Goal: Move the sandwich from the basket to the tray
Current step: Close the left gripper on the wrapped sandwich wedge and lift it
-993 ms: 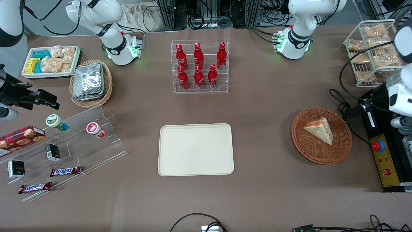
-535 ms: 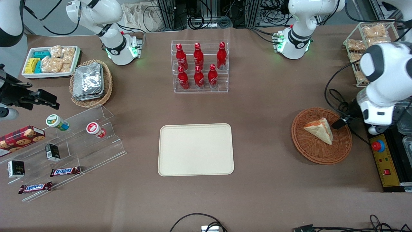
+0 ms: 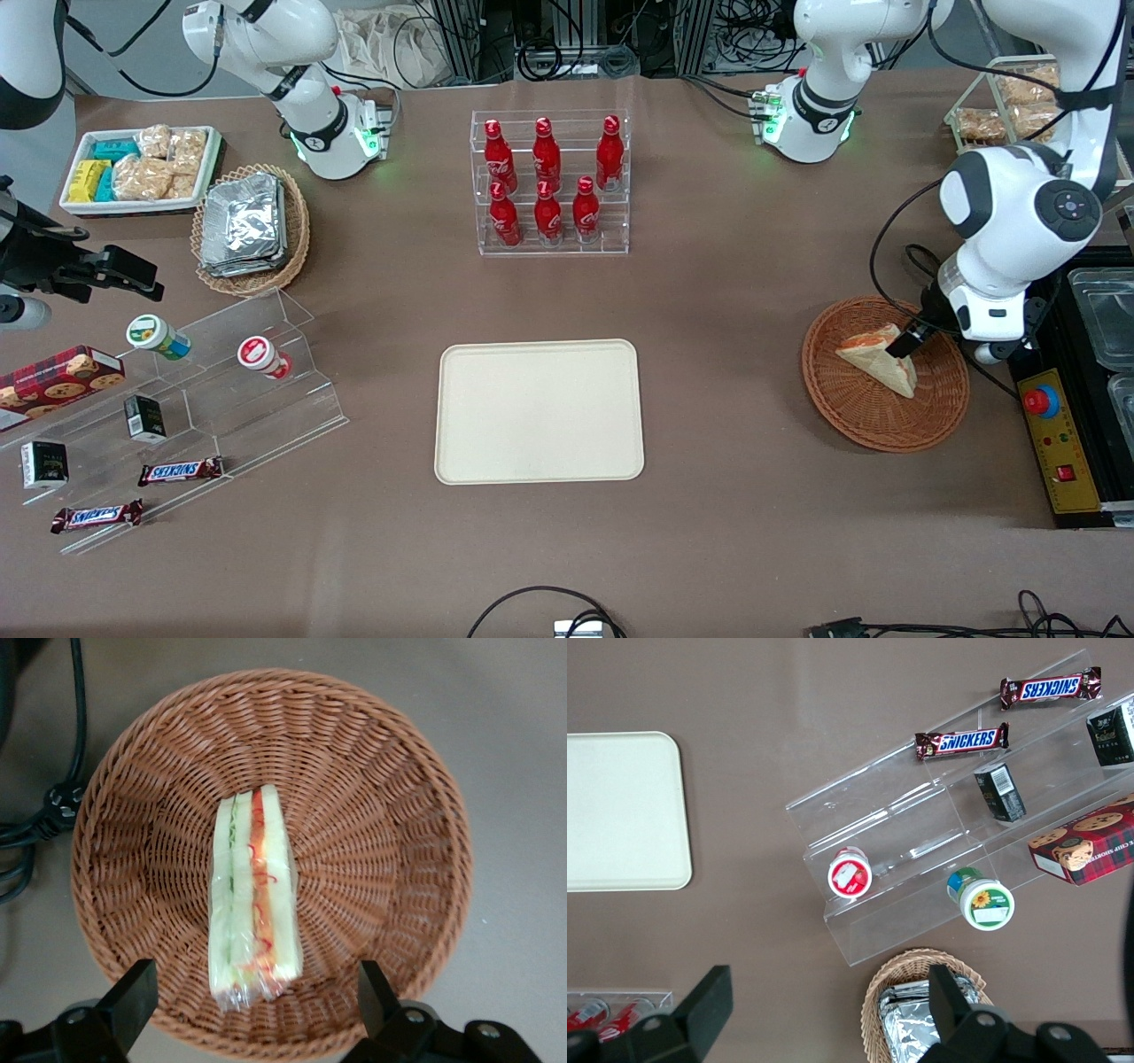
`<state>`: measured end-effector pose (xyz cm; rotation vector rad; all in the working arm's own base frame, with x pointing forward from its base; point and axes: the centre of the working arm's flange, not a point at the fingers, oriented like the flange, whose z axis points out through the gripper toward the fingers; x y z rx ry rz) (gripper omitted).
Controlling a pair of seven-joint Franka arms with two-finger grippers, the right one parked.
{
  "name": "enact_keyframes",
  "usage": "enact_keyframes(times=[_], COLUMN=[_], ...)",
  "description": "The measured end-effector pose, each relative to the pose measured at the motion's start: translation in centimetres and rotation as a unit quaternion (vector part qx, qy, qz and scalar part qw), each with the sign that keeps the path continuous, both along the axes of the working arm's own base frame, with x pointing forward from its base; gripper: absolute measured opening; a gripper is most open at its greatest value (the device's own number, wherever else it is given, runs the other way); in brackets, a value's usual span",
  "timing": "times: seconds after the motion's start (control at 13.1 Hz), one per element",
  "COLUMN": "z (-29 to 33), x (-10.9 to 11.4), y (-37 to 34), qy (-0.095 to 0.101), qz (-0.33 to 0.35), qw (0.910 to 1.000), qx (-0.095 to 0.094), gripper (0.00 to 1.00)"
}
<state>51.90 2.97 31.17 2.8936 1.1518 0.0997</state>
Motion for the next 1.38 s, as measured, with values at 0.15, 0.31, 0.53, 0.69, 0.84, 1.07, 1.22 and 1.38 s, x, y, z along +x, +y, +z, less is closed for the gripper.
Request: enact_keyframes(times=[0.15, 0.31, 0.53, 0.69, 0.84, 1.07, 1.22, 1.38], z=[-2.2, -3.8, -4.9, -5.7, -6.5, -7.1, -7.2, -7.2], x=[-0.6, -1.0, -0.9, -0.9, -1.0, -0.9, -0.9, -0.9], y=[0.2, 0.1, 0.1, 0.2, 0.1, 0.1, 0.1, 0.0], qy=[-0.006, -0.007, -0.011, -0.015, -0.014, -0.015, -0.017, -0.018], qz=[0.005, 0.012, 0.021, 0.022, 0.022, 0.022, 0.021, 0.017], qw=[1.0, 0.9999, 0.9997, 0.9997, 0.9997, 0.9997, 0.9996, 0.9997], qx=[0.0, 0.0, -0.001, -0.001, -0.001, -0.001, -0.001, -0.001], gripper=[1.0, 1.0, 1.0, 1.0, 1.0, 0.89, 0.63, 0.43])
